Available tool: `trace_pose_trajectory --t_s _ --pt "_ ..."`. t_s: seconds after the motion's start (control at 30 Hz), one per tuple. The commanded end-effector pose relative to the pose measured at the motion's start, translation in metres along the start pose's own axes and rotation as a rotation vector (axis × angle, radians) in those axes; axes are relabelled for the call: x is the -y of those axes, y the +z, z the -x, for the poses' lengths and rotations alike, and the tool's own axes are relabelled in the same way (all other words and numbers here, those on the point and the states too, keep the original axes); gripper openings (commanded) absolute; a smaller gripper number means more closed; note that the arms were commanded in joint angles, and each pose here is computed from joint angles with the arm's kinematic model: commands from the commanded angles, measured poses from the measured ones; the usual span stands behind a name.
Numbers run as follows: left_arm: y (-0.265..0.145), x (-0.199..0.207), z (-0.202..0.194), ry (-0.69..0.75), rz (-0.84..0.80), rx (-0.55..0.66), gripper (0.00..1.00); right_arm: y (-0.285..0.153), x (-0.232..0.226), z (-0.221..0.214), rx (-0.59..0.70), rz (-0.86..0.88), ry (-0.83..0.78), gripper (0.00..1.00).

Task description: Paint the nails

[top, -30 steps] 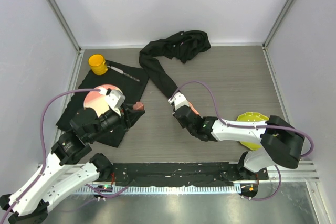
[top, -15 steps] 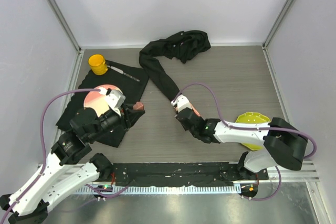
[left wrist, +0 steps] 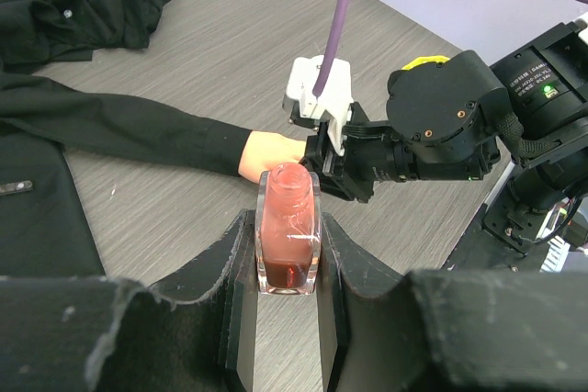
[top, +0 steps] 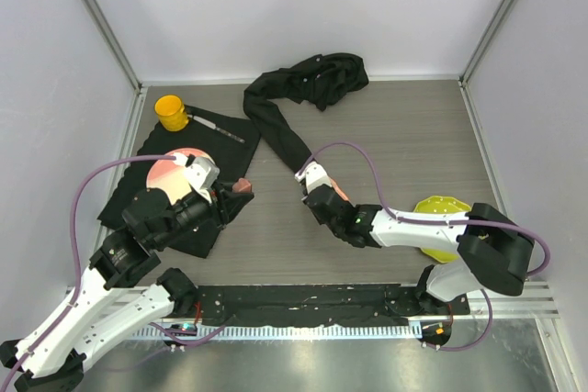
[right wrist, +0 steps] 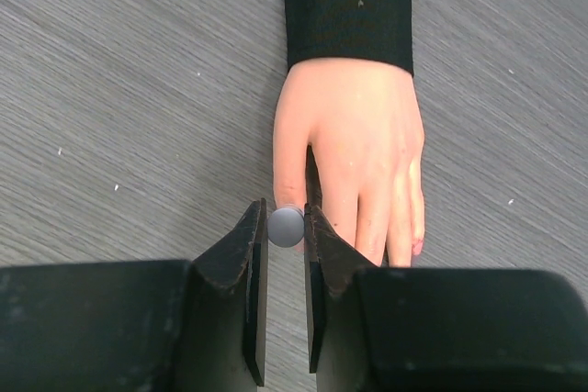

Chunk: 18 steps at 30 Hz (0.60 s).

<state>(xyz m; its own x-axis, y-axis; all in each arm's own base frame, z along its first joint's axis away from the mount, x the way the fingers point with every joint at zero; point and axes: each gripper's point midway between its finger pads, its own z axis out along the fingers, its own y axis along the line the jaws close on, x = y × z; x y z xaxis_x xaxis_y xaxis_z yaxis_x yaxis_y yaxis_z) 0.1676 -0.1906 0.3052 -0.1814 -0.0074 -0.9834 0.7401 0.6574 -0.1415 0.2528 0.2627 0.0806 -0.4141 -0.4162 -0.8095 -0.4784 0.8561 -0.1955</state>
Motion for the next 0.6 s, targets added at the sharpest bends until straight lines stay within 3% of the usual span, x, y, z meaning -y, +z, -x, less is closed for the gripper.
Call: trace_pose_trajectory --t_s 0.0,0.33,0.57 --pt "0.002 0.003 0.016 0.002 -0.018 0.06 0.0 0.0 -0.002 0.028 0.078 0.002 0.041 0.01" --pt "0.002 0.003 0.017 0.003 -0.017 0.065 0.0 -0.009 0.003 0.001 0.018 0.007 0.052 0.01" --pt "0.001 0.001 0.016 0.007 -0.007 0.062 0.0 -0.034 0.008 0.032 0.07 0.014 0.079 0.01"
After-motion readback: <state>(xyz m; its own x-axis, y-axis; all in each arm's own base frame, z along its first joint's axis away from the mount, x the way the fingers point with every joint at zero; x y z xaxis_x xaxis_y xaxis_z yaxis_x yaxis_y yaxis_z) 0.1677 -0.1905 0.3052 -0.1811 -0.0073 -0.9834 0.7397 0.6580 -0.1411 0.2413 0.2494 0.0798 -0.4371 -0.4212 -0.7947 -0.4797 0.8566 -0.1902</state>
